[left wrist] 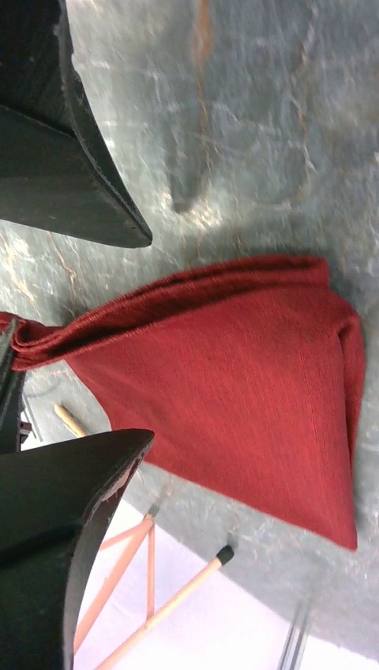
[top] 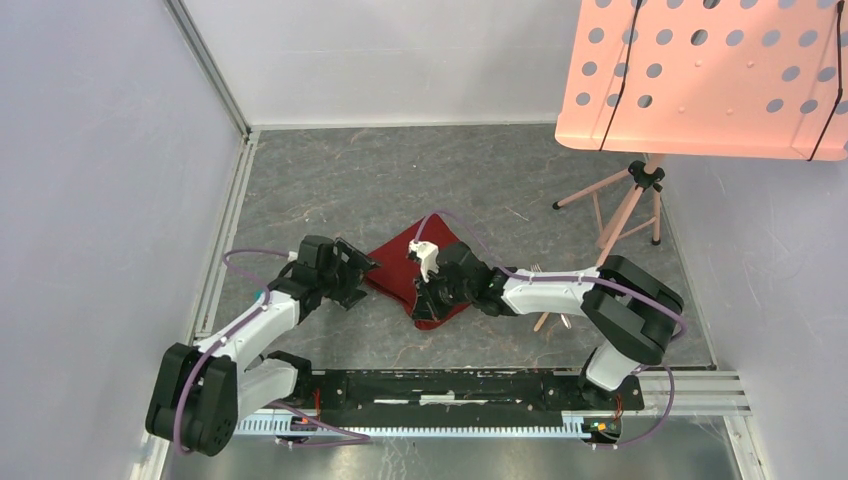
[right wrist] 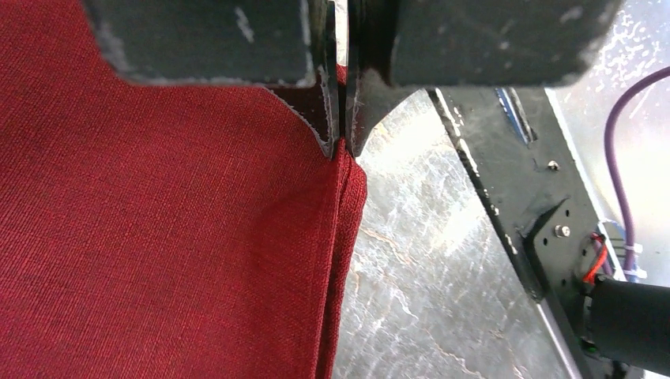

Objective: Fold the napkin into a case and place the utensils inside
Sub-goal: Pick up the lower triangle-folded napkin from the center of the board.

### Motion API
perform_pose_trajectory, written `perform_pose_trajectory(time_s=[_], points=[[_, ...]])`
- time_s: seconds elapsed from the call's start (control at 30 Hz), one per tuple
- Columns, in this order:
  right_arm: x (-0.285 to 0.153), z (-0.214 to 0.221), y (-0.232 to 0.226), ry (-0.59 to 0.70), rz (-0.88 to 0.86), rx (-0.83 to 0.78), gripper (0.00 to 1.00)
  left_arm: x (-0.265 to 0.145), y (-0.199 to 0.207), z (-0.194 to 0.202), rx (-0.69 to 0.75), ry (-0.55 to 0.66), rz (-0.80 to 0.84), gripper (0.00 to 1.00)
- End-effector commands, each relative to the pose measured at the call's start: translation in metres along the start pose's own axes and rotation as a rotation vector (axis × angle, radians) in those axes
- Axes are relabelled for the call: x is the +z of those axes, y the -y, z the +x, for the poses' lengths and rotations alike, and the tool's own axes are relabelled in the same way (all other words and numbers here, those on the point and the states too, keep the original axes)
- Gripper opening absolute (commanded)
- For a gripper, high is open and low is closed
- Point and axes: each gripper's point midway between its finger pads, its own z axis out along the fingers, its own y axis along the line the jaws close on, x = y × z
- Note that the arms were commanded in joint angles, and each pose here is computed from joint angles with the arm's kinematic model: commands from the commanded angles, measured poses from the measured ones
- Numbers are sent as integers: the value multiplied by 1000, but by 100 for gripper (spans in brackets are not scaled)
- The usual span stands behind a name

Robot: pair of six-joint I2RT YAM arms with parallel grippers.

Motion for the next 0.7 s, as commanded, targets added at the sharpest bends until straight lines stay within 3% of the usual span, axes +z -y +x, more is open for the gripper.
perform_pose_trajectory(time_s=[0.0, 0.3, 0.53, 0.67], points=[[-10, -27, -19, 100, -93, -15, 0, 5, 33, -7, -103, 7, 134, 88], [-12, -26, -18, 109, -112, -8, 0, 19, 19, -14, -136, 50, 106, 61], [-13, -27, -18, 116, -124, -3, 0, 23, 11, -15, -133, 56, 62, 56], [-12, -21, -18, 103, -137, -2, 0, 20, 17, -25, -56, 96, 60, 30]])
